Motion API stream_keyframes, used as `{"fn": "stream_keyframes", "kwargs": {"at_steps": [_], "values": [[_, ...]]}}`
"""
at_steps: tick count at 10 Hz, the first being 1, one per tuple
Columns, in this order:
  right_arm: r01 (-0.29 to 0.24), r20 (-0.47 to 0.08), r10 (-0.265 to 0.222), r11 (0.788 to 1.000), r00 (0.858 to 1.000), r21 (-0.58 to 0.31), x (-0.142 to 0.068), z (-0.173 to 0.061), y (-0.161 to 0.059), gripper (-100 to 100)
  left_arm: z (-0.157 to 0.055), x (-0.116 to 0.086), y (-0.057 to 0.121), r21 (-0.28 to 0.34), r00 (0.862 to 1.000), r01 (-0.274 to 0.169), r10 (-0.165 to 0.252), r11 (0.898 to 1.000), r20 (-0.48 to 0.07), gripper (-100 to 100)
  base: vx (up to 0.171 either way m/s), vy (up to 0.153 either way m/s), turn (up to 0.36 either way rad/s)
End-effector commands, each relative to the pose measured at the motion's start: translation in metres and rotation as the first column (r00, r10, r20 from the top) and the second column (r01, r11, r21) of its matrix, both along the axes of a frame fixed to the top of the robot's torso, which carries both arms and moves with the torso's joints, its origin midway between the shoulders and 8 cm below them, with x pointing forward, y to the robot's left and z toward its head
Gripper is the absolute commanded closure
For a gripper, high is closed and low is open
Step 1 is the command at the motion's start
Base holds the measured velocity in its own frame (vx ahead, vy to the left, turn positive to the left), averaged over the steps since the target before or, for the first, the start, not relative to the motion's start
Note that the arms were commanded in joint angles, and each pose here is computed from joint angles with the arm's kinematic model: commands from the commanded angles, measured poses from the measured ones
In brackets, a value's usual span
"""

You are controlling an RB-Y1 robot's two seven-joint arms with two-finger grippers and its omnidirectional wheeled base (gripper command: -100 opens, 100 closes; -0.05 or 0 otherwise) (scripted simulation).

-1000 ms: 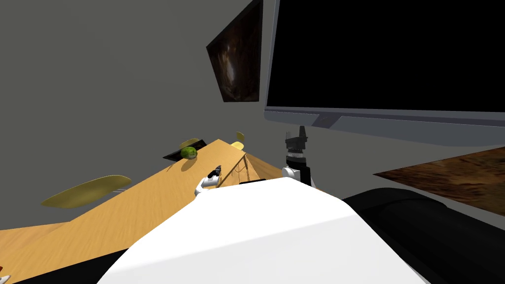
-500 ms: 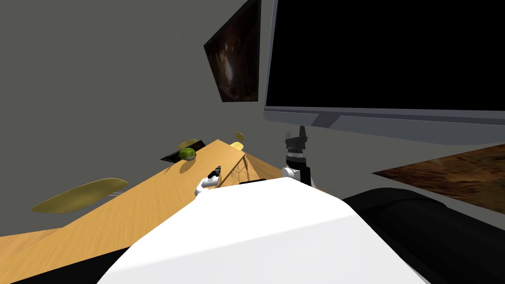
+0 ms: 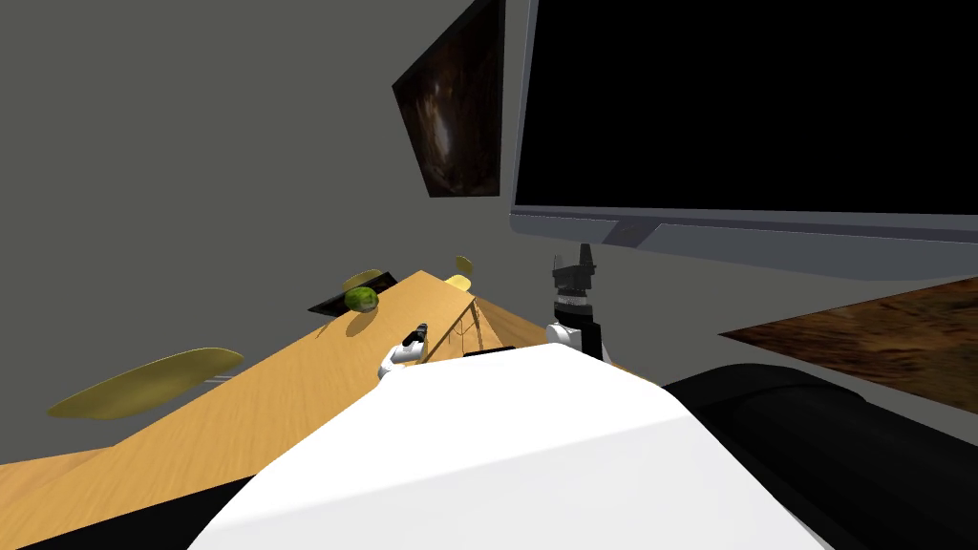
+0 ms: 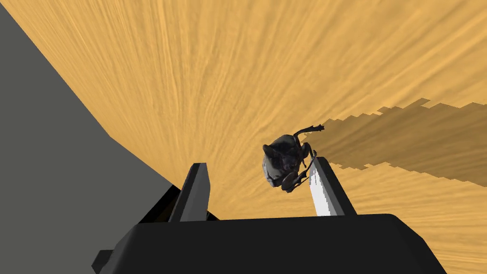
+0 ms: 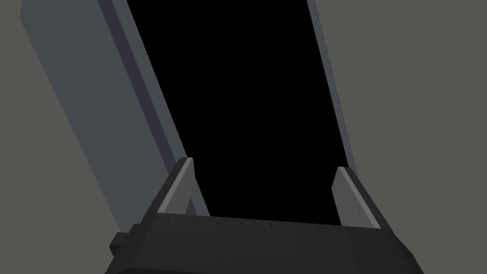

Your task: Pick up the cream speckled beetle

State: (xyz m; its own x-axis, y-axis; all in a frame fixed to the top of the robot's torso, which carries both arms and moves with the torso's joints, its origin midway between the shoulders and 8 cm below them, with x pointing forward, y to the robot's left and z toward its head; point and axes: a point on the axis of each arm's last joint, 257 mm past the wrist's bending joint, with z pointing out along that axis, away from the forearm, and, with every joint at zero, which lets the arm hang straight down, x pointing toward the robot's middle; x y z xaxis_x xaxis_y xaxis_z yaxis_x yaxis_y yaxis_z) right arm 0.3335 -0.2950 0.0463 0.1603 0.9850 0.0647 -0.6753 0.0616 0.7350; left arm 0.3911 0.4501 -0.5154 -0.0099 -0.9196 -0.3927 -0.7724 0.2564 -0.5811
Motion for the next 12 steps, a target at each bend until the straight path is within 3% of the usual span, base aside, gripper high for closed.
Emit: {"fn": "stream_keyframes", "kwargs": {"at_steps": [1, 4, 5, 6, 11, 12], "values": [[0.000, 0.000, 0.000, 1.000, 1.000, 0.000, 0.000, 0.000, 0.000, 0, 0.000, 0.000, 0.000, 0.000, 1.000, 0.000, 0.000, 1.000, 0.000, 100, 0.000, 0.000, 0.000], [0.000, 0.000, 0.000, 1.000, 1.000, 0.000, 0.000, 0.000, 0.000, 0, 0.001, 0.002, 0.000, 0.000, 1.000, 0.001, -0.001, 1.000, 0.004, 100, 0.001, 0.000, -0.004], [0.000, 0.000, 0.000, 1.000, 1.000, 0.000, 0.000, 0.000, 0.000, 0, 0.001, 0.002, 0.000, 0.000, 1.000, 0.001, -0.001, 1.000, 0.004, 0, 0.000, 0.000, 0.000], [0.000, 0.000, 0.000, 1.000, 1.000, 0.000, 0.000, 0.000, 0.000, 0, 0.005, 0.002, -0.003, 0.001, 1.000, 0.006, -0.006, 1.000, 0.002, 100, -0.011, -0.005, 0.057], [0.000, 0.000, 0.000, 1.000, 1.000, 0.000, 0.000, 0.000, 0.000, 0, 0.013, 0.003, -0.009, 0.001, 1.000, 0.018, -0.018, 1.000, 0.003, 100, -0.017, -0.010, 0.030], [0.000, 0.000, 0.000, 1.000, 1.000, 0.000, 0.000, 0.000, 0.000, 0, 0.013, 0.003, -0.009, 0.001, 1.000, 0.018, -0.018, 1.000, 0.001, 0, 0.000, 0.000, 0.000]]}}
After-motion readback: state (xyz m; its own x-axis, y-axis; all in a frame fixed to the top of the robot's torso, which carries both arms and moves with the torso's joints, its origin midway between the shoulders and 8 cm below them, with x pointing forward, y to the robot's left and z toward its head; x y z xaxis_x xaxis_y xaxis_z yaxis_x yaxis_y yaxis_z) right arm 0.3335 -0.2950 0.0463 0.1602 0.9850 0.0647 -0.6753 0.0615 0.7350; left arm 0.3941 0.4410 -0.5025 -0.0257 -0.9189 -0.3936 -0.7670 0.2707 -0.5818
